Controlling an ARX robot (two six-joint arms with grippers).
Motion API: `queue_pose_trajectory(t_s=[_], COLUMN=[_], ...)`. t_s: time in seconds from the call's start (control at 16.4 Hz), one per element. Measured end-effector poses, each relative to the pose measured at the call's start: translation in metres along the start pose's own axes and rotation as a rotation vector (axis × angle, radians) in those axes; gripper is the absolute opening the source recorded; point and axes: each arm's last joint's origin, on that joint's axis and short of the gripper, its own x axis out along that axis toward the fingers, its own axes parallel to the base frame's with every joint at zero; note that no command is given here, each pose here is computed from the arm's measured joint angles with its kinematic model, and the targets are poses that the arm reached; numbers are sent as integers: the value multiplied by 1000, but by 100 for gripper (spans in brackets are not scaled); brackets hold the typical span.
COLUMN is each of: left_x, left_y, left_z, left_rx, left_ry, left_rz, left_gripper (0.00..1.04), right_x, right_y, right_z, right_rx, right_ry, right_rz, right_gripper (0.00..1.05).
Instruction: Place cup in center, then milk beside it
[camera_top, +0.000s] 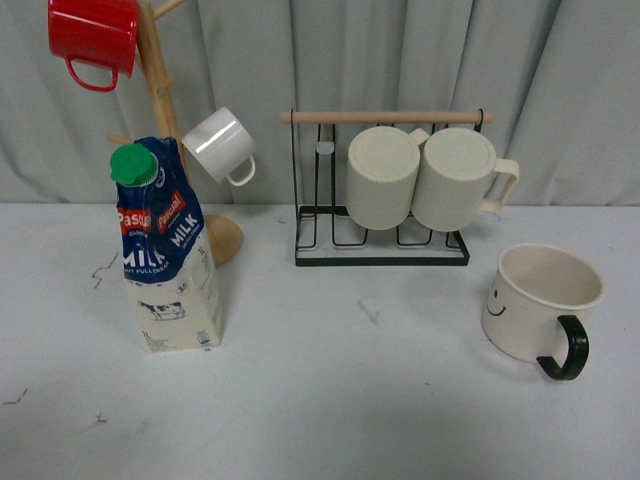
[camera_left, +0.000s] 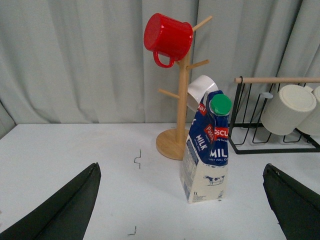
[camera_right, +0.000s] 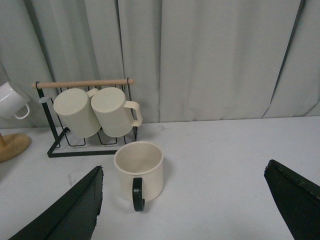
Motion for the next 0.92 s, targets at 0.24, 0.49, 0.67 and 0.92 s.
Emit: queue_pose_trajectory(t_s=[0.24,0.49,0.67,0.92], left_x=[0,0,0,0], left_y=[0,0,0,0], left_z=[0,0,0,0], left_rx=[0,0,0,0], left_ry=[0,0,0,1], left_rz=[0,0,0,0], left_gripper=[98,98,98,98], right_x=[0,0,0,8], right_y=[0,0,0,-4], right_z=[0,0,0,1], right_rx=[0,0,0,-32], right_ry=[0,0,0,224], right_rz=[0,0,0,-123], right_gripper=[98,98,98,98])
